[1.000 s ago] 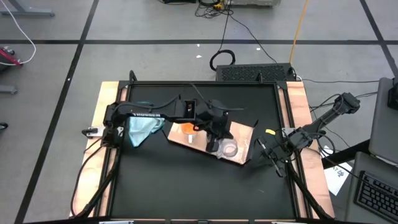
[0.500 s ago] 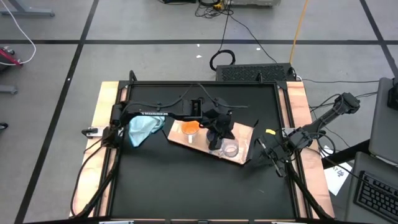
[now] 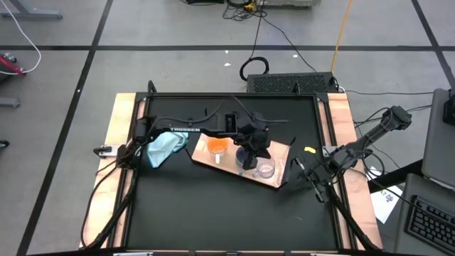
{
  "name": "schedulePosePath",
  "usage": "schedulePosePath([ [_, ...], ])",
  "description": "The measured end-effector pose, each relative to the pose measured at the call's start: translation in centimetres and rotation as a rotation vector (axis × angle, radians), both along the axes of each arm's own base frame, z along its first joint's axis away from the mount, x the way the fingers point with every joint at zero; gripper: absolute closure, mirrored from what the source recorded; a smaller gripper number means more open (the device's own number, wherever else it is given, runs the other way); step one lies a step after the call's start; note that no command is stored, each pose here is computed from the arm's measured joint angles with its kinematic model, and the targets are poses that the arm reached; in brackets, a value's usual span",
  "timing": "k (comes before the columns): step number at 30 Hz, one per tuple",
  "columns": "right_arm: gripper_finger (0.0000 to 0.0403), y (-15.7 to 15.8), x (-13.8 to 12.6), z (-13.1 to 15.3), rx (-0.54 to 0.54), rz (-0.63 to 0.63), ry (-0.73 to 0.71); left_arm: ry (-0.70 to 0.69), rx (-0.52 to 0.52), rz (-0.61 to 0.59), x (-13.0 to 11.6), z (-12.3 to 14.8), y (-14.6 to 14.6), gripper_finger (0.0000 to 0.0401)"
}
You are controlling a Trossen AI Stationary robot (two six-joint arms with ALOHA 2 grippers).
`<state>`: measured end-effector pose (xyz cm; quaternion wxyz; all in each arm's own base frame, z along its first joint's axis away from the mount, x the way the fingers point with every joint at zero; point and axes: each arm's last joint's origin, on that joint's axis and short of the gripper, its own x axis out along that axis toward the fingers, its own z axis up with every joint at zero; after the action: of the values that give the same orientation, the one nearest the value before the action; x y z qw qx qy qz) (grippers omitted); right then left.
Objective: Stack small to large cups/mugs on shelf
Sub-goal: Put the transparent cup on the shelf
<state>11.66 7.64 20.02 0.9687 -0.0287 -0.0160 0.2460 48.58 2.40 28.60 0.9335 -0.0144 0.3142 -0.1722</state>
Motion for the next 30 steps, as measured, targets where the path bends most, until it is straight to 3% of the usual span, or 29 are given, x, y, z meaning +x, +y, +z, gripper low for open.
schedulePosePath([
  [8, 0.0403, 0.0, -0.2, 0.8, 0.081, 0.013, -0.039, 0.016, 0.033, -0.033, 0.6, -1.5, -0.2, 0.0401],
  [24, 0.0403, -0.1, -0.3, 0.7, 0.056, 0.012, -0.048, 0.123, 0.29, -0.003, 1.1, -4.7, -2.6, 0.0401],
  [30, 0.0403, -0.1, -0.3, 0.7, 0.05, 0.011, -0.049, 0.125, 0.303, -0.001, 1.1, -4.8, -2.9, 0.0401],
])
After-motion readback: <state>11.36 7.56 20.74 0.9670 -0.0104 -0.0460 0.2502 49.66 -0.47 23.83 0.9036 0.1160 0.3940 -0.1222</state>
